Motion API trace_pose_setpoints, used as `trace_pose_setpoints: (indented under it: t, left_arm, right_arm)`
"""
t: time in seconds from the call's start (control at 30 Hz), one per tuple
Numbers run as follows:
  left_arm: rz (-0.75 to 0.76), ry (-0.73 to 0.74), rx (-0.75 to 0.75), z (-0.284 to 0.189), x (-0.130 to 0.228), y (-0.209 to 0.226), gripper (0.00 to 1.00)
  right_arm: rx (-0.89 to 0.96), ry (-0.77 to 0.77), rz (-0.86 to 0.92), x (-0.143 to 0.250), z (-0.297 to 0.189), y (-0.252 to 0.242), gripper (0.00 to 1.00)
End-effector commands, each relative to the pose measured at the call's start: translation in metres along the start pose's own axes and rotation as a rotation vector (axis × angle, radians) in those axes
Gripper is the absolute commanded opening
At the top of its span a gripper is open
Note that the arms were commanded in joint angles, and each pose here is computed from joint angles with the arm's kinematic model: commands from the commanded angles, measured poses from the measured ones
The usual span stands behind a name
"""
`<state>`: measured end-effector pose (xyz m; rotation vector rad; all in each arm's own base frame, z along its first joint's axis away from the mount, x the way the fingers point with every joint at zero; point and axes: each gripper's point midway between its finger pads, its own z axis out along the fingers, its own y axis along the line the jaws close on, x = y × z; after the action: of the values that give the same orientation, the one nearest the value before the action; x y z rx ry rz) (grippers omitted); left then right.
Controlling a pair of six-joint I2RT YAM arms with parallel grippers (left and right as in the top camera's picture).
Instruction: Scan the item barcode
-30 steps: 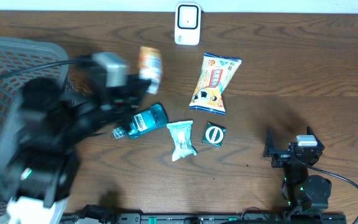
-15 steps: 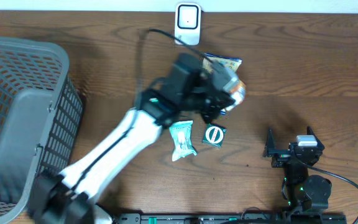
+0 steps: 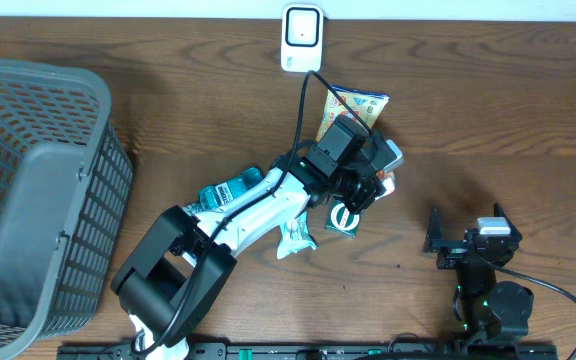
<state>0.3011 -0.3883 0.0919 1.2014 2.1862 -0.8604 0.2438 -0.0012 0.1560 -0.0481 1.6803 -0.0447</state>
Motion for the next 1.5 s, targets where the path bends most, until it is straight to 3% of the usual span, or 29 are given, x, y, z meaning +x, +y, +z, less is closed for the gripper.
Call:
trace_pose_setpoints:
  t: [0.0, 0.1, 0.27, 0.43, 0.53, 0.6, 0.77, 0.93, 0.97, 1.03, 1.17, 1.47]
  left_arm:
    - [0.007, -0.007, -0.079, -0.004, -0.002, 0.013, 0.15]
    - [0.007, -0.006, -0.088, -0.004, -0.002, 0.014, 0.22]
    - [0.009, -0.01, -0.119, -0.006, -0.004, 0.019, 0.22]
    - [0.036, -0.089, -0.251, -0.038, -0.035, 0.031, 0.23]
    - [0.051, -0.179, -0.418, -0.085, -0.064, 0.049, 0.32]
    - [0.066, -0.237, -0.514, -0.119, -0.08, 0.06, 0.44]
    - [0.097, -0.459, -0.698, -0.227, -0.135, 0.073, 0.5]
    - [0.118, -0.676, -0.816, -0.346, -0.182, 0.062, 0.75]
    - [0.149, -0.664, -0.843, -0.36, -0.182, 0.059, 0.77]
    - [0.191, -0.601, -0.904, -0.381, -0.175, 0.057, 1.0]
    - [0.232, -0.413, -1.101, -0.419, -0.143, 0.059, 0.98]
    - [0.277, -0.517, -1.152, -0.474, -0.129, 0.014, 0.98]
  right_arm:
    - [-0.012, -0.003, -0.01, 0.0, 0.0, 0.003, 0.99]
    - [-0.012, -0.003, -0.009, 0.001, 0.0, 0.003, 0.99]
    - [-0.012, -0.003, -0.01, 0.001, 0.0, 0.003, 0.99]
    - [-0.012, -0.003, -0.01, 0.0, 0.0, 0.003, 0.99]
    - [-0.012, -0.003, -0.01, 0.0, 0.0, 0.003, 0.99]
    - [-0.012, -0.003, -0.01, 0.0, 0.0, 0.003, 0.99]
    - [-0.012, -0.003, -0.01, 0.0, 0.0, 0.003, 0.99]
    - [-0.012, -0.003, -0.01, 0.0, 0.0, 0.003, 0.99]
    - [-0.012, -0.003, -0.01, 0.0, 0.0, 0.003, 0.99]
    - [-0.012, -0.003, -0.009, 0.0, 0.0, 0.003, 0.99]
    - [-0.012, -0.003, -0.01, 0.001, 0.0, 0.003, 0.99]
    - [-0.012, -0.003, -0.01, 0.0, 0.0, 0.003, 0.99]
